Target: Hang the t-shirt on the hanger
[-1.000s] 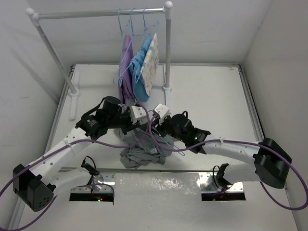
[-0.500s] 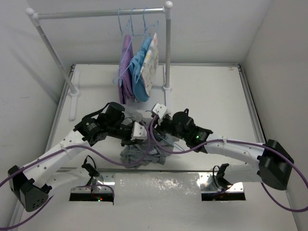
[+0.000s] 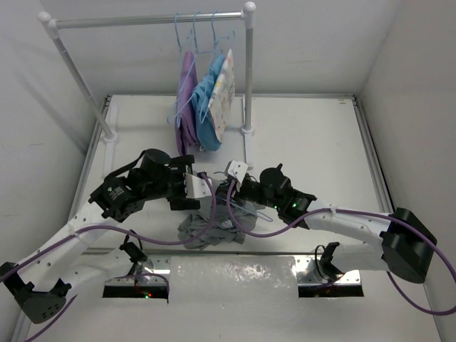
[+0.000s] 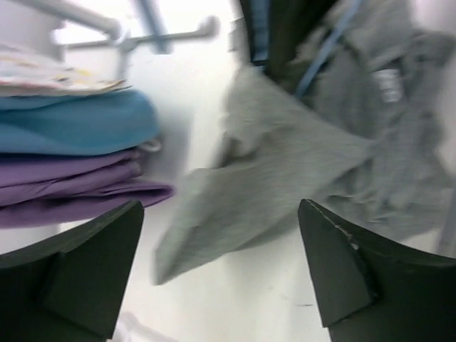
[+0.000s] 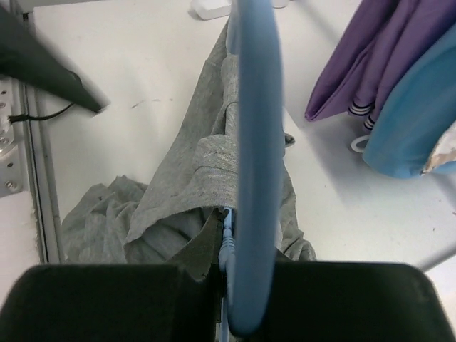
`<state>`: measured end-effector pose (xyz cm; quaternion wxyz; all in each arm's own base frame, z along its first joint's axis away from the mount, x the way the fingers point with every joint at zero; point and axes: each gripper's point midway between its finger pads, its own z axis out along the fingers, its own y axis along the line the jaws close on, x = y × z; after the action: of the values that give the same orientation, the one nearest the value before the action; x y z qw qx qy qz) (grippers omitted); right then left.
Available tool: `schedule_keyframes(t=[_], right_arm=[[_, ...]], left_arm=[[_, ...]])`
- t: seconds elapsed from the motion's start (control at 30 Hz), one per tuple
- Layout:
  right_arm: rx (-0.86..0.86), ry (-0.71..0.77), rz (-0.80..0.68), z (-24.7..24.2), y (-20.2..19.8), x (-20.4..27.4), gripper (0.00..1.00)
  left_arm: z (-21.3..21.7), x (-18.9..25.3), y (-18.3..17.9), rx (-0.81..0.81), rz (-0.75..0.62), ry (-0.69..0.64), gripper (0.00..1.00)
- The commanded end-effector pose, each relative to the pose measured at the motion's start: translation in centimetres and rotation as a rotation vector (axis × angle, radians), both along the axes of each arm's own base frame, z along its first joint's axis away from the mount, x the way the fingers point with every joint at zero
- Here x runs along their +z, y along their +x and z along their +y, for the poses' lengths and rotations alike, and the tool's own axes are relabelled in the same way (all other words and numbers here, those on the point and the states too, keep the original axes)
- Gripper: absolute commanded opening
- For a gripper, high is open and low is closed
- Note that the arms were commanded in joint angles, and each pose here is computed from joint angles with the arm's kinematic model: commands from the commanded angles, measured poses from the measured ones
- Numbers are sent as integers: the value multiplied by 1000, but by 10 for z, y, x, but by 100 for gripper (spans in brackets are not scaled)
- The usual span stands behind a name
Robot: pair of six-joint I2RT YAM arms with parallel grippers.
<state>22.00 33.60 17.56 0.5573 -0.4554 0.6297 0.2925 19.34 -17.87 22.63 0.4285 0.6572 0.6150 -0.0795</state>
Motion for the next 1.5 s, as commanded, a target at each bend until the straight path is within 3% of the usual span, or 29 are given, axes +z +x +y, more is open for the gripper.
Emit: schedule_keyframes(t=[0.0,0.1,0.3,0.5,0.6,0.63,0.67,0.87,0.93,0.97,1.0,1.03,1.07,1.13,1.23,1.27,1.37,1.43,1.47], right_arm=[[62,78,-91,6,-5,31,0],[104,72,-92,9,-10,30,0],[127,79,-97,10,-14,33,0],[178,92,-113,11,-23,39,0],[204,98,-125,11,-28,43,0],[211,89,-119,11,-30,40,0],[226,88,-120,11,-32,41,0],[252,76,-81,15,-36,34,0],[242,49,-40,14,-36,28,8],[231,39,-23,12,-35,26,18],[199,20,14,8,-34,18,42],[160,16,25,3,-30,15,51],[96,30,24,-5,-24,19,69],[-155,30,58,-35,2,10,96],[-518,78,92,-94,29,16,99],[-596,152,115,-109,29,27,99],[-776,185,140,-145,31,17,98],[-767,251,177,-145,26,11,90],[-727,274,197,-137,23,8,75]], left_arm=[[4,27,39,95,-179,16,89],[-8,14,38,-2,-162,53,94],[-16,-30,27,-166,-98,156,94],[-13,-43,34,-135,-82,134,79],[-8,-48,34,-124,-55,121,42],[-6,-46,35,-117,-52,110,16],[-4,-43,35,-111,-56,90,1],[3,-47,26,-84,-1,50,0],[5,-53,25,-62,19,43,0],[7,-56,25,-52,20,41,0],[10,-55,31,-5,5,30,0],[11,-55,35,35,4,18,0],[14,-61,39,87,13,11,0],[15,-56,50,213,32,-55,0],[9,-41,50,269,60,-147,0],[9,-37,51,280,62,-170,0],[4,-25,51,296,77,-218,0],[1,-21,52,311,93,-245,0],[-1,-22,51,305,105,-248,0]])
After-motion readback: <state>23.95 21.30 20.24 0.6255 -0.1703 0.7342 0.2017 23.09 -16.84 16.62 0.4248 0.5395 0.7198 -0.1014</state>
